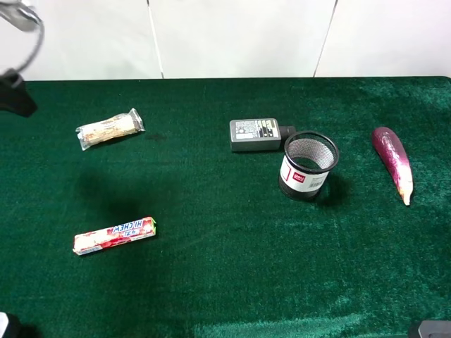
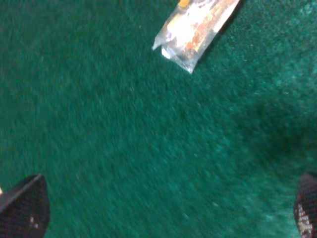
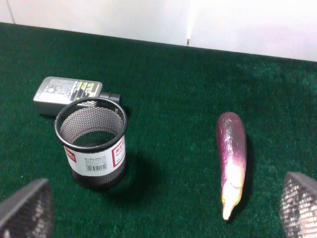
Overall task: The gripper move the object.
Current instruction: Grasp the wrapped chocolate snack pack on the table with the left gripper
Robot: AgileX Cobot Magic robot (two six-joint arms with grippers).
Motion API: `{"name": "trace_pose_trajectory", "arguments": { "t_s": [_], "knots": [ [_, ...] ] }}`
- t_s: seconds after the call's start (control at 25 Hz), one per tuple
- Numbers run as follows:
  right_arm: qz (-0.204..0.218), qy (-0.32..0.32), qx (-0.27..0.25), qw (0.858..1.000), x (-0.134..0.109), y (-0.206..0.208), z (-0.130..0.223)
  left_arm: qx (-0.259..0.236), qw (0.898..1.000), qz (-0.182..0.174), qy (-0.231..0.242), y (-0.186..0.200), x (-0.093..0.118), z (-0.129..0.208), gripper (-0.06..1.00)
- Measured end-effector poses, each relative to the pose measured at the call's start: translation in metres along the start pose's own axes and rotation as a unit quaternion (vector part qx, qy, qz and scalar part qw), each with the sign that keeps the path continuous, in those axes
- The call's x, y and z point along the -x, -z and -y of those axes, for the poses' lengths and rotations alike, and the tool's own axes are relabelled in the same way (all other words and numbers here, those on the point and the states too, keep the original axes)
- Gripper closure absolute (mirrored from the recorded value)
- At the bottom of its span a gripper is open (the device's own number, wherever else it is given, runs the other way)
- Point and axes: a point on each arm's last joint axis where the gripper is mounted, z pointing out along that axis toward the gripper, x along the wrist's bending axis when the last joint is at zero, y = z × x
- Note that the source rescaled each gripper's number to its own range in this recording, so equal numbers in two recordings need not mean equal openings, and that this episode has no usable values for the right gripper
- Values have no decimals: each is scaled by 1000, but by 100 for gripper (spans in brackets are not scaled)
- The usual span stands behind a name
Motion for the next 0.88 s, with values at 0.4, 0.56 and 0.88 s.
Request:
{"name": "trace_pose_trajectory", "arguments": {
  "t_s": [0.4, 0.56, 0.88],
  "knots": [
    [0, 0, 0, 1000, 0, 0, 0, -51, 978, 66, -193, -84, 7, -44, -6],
    [0, 0, 0, 1000, 0, 0, 0, -44, 973, 65, -219, -110, 10, -52, -6],
    [0, 0, 0, 1000, 0, 0, 0, -38, 969, 61, -235, -150, 11, -54, -6]
  ]
}}
